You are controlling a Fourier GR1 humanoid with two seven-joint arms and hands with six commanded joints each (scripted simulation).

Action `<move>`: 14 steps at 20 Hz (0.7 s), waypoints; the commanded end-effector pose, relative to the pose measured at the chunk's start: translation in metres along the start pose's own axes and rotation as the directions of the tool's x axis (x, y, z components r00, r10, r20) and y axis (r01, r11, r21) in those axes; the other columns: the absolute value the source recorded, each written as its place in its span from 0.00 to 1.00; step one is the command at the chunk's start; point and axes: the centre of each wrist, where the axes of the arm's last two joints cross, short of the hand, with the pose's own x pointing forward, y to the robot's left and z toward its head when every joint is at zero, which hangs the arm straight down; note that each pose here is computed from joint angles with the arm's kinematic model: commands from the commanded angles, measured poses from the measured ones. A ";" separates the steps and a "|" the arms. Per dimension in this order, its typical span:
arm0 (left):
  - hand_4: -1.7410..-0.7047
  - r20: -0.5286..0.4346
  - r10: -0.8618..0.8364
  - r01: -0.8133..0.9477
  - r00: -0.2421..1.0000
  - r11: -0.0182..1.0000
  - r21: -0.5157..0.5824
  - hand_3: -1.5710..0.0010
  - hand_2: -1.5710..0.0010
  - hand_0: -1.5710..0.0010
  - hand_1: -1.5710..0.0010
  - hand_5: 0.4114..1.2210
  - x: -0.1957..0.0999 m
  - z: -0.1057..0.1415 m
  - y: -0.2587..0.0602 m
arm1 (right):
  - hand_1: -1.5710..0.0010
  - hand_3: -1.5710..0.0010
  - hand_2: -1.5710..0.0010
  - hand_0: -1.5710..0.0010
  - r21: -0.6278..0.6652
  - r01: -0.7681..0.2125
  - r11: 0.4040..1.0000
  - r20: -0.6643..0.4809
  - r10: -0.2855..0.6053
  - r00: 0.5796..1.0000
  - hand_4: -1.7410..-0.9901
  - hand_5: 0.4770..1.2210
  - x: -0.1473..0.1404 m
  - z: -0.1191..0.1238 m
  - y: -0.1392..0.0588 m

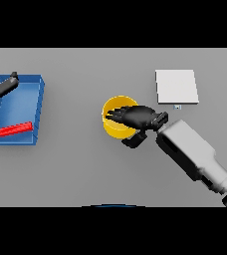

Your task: Pick up the red beaker and tilt it to pour out 1 green nut into yellow bowl. Pick up the yellow bowl and place it on the metallic measuring scale.

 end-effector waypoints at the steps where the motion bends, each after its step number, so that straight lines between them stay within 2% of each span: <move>1: 0.91 0.004 -0.001 0.001 1.000 1.000 -0.010 1.00 1.00 1.00 1.00 0.39 0.000 0.001 0.000 | 1.00 0.99 1.00 1.00 0.000 -0.005 1.000 -0.007 0.005 1.000 0.58 0.34 0.000 -0.001 0.002; 3: 0.92 0.003 0.000 0.000 1.000 1.000 -0.010 1.00 1.00 1.00 1.00 0.39 -0.003 0.000 -0.001 | 0.97 0.94 0.96 0.99 0.012 -0.015 1.000 -0.034 0.015 0.999 0.54 0.41 -0.001 -0.001 0.001; 4: 0.92 0.008 0.000 0.000 1.000 1.000 -0.007 1.00 1.00 1.00 1.00 0.39 -0.001 0.001 0.000 | 0.93 0.90 0.91 0.94 0.018 -0.026 0.999 -0.030 0.027 0.999 0.50 0.46 0.001 -0.002 0.004; 5: 0.91 0.005 0.001 -0.001 1.000 1.000 -0.005 1.00 1.00 1.00 1.00 0.38 -0.001 0.000 0.000 | 0.85 0.84 0.85 0.84 0.017 -0.040 0.999 -0.019 0.040 0.999 0.47 0.57 0.002 -0.003 0.002; 6: 0.91 0.014 0.006 -0.006 1.000 1.000 -0.004 1.00 1.00 1.00 1.00 0.38 0.000 0.002 0.000 | 0.72 0.77 0.75 0.68 0.028 -0.037 0.999 -0.016 0.038 0.999 0.42 0.66 0.002 -0.003 0.004; 7: 0.91 0.010 0.012 -0.012 1.000 1.000 -0.002 1.00 1.00 1.00 1.00 0.39 0.000 0.002 -0.001 | 0.58 0.70 0.60 0.54 0.035 -0.034 0.999 -0.017 0.035 0.999 0.34 0.72 0.001 -0.003 0.004; 9: 0.91 0.002 0.015 -0.015 1.000 1.000 0.002 1.00 1.00 1.00 1.00 0.39 -0.001 0.004 0.002 | 0.37 0.56 0.39 0.35 0.070 -0.022 0.997 -0.002 0.023 1.000 0.23 0.82 0.000 -0.001 0.002; 10: 0.91 0.007 0.008 -0.008 1.000 1.000 0.004 1.00 1.00 1.00 1.00 0.39 -0.002 0.004 0.002 | 0.30 0.45 0.31 0.28 0.080 -0.018 0.997 -0.002 0.019 1.000 0.18 0.86 -0.001 -0.002 0.001; 12: 0.91 0.004 0.006 -0.006 1.000 1.000 0.002 1.00 1.00 1.00 1.00 0.39 -0.005 0.004 0.001 | 0.19 0.35 0.20 0.18 0.086 -0.009 0.996 0.005 0.009 1.000 0.12 0.91 -0.001 0.001 0.001; 14: 0.91 0.015 0.014 -0.014 1.000 1.000 0.006 1.00 1.00 1.00 1.00 0.39 -0.001 0.005 0.001 | 0.12 0.27 0.16 0.11 0.093 -0.009 0.996 0.003 0.009 1.000 0.08 0.94 0.000 0.005 -0.004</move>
